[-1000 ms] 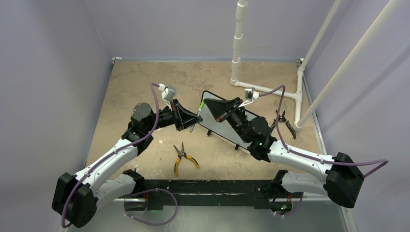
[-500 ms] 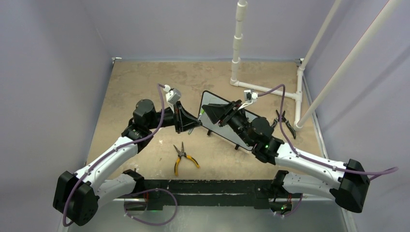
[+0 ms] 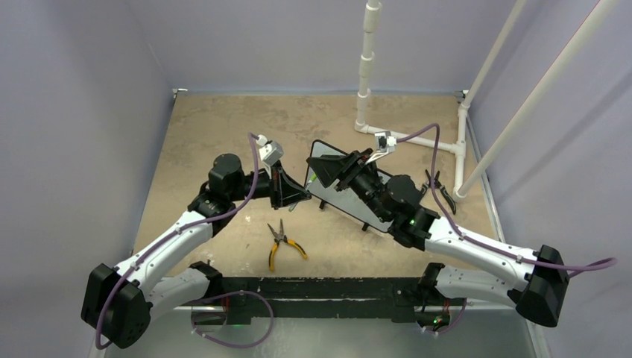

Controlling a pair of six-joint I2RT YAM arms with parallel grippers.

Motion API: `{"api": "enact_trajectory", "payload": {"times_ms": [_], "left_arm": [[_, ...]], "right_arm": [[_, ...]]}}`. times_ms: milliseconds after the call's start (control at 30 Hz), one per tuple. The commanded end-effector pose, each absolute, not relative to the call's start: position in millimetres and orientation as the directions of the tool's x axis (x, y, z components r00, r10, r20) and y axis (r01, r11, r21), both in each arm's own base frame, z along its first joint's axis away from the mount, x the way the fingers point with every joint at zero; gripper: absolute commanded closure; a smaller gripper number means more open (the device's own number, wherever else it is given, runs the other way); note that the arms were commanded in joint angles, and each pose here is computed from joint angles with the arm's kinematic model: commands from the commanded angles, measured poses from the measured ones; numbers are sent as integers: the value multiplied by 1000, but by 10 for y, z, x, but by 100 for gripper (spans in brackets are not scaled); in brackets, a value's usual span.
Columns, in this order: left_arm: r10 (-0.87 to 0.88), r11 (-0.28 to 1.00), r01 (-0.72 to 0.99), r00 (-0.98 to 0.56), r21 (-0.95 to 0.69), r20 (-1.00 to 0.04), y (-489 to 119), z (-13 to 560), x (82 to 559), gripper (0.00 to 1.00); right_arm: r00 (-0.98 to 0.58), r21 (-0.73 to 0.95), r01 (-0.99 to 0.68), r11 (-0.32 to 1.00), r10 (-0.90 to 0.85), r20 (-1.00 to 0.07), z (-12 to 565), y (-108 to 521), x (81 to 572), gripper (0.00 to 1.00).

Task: Write a sentence on the whiteboard
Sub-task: Close the whiteboard marker at the center of the board.

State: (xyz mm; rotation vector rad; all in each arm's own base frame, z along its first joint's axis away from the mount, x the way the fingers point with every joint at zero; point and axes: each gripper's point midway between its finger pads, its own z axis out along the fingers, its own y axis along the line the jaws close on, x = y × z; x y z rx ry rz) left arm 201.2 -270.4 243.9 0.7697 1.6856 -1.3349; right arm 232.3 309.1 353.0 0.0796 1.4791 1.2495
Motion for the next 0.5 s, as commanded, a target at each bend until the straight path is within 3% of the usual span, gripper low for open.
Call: {"api": "enact_trajectory", "payload": {"times_ms": [0,233,300,467], "left_arm": [[-48,197,901,-385,-387,-922,-2732,2706,1946,100],[-54,193,903,-380,-383,-923,-2737,2726,1931,100],[-55,195,903,-379,-383,-924,-2738,2728,1934,100],[-57,205,899,-383,-386,-922,-2734,2723,1950,100]], "right_arm": [[-354,695,-559,452,628,-693,3564,3151,2356,35],[-386,699,-540,469,600,-701,3423,3217,2374,39],[-396,706,-534,465,600,-695,3394,3217,2366,46],[-412,724,-536,434,614,-673,3357,3216,2326,75]]}}
